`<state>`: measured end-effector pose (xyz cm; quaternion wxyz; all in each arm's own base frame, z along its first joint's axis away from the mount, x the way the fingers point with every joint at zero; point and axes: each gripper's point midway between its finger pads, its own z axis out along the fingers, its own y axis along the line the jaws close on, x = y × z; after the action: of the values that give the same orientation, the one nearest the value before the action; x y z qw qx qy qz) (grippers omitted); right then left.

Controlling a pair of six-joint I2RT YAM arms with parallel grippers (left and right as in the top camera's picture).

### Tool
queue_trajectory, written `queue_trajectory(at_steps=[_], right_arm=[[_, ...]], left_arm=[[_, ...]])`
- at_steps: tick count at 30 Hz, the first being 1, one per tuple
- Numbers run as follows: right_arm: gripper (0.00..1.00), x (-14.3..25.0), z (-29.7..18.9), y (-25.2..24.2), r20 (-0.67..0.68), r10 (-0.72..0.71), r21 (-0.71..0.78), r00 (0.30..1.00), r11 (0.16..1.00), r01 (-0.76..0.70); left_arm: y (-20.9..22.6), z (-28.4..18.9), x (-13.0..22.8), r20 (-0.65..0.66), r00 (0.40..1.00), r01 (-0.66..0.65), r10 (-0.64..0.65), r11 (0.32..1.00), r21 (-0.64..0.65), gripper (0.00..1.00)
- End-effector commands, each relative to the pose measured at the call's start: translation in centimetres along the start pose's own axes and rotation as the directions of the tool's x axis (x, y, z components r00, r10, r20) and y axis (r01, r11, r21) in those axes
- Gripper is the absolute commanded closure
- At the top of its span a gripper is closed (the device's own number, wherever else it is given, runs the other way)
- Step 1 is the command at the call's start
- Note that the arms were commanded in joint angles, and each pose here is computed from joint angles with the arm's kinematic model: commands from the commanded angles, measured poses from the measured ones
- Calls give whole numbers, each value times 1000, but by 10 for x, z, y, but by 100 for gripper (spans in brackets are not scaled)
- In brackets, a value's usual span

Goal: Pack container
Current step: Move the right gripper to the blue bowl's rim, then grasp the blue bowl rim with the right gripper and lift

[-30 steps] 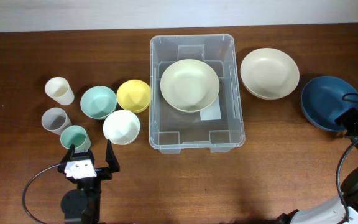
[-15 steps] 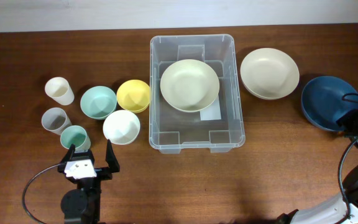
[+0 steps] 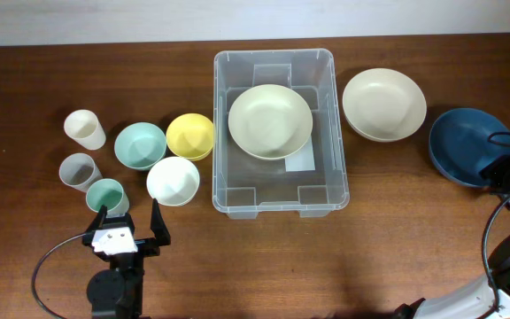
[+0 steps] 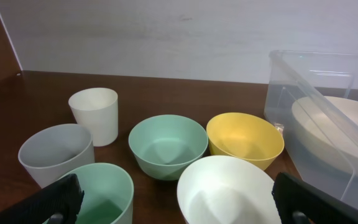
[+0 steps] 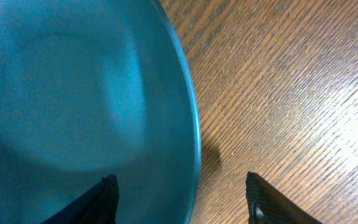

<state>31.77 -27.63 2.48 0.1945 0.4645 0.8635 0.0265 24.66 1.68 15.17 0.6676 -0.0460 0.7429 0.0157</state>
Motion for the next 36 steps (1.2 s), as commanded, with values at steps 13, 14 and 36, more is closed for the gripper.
queue_trajectory(at_steps=[13, 14, 36], right_arm=[[88, 20, 20, -5, -60, 26, -3, 998, 1000, -26], [92, 20, 20, -5, -60, 27, -3, 998, 1000, -28], [96, -35, -195, 69, 393, -31, -191, 919, 975, 114]], left_arm=[[-2, 0, 2, 0, 1000, -16, 16, 1000, 11, 1], [-2, 0, 2, 0, 1000, -16, 16, 1000, 11, 0], [-2, 0, 2, 0, 1000, -16, 16, 1000, 11, 0]])
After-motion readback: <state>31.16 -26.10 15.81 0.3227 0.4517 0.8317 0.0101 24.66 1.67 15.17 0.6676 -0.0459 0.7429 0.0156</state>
